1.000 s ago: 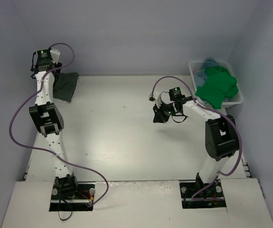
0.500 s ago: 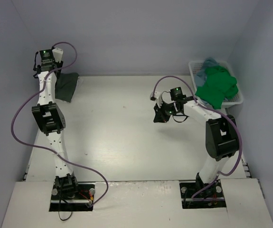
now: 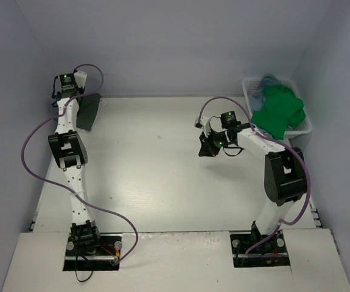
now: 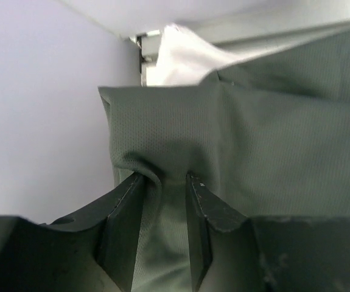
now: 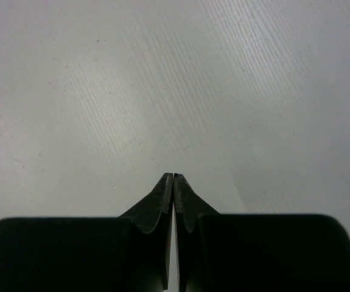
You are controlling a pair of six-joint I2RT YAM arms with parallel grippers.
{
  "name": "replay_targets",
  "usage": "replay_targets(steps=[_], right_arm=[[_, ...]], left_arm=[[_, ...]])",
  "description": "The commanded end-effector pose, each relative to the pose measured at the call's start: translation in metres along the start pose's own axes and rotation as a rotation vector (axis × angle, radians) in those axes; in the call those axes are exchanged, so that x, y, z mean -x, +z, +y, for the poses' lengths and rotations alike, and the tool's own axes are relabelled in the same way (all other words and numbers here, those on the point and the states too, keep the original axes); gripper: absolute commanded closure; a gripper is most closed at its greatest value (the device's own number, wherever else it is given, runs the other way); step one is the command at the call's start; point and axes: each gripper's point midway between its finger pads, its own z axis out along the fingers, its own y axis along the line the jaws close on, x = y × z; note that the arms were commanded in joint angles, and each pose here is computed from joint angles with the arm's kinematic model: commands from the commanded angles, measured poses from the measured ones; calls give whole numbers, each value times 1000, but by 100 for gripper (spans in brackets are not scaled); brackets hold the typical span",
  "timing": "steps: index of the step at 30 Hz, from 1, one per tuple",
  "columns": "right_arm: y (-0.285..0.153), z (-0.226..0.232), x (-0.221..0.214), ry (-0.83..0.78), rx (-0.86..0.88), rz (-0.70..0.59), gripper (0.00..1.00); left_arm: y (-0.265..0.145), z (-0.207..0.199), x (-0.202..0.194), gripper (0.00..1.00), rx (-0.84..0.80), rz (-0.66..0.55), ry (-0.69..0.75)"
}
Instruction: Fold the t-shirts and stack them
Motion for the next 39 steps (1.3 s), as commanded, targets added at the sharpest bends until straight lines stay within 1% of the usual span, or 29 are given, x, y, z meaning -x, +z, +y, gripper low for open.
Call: replay_targets(steps=[1,6,8,9,18,31,37,39], right_arm=[[-6,6,11,-12,24,-39,100],[-8,5,9,-5,25,-38,100],[-7,5,8,1,31,-38,100],[-7,5,7,5,31,-37,100],[-6,5,4,10,42,-34,100],[-3,3,0,20,42,-21,100],[-5,3,0,18,40,-23,100],[-6,4,1,17,44,-27,100]], left_arm=[[-26,30,75,72,86,-229,-34],[-11,35,78,71,131,-277,-30],[-5,34,75,70,147,-273,-19],[4,32,66,70,149,-253,-10],[37,23,24,69,175,-156,60],[56,11,-14,68,141,-65,92],[63,-8,-41,68,64,5,90],[58,-18,-49,68,14,38,85]])
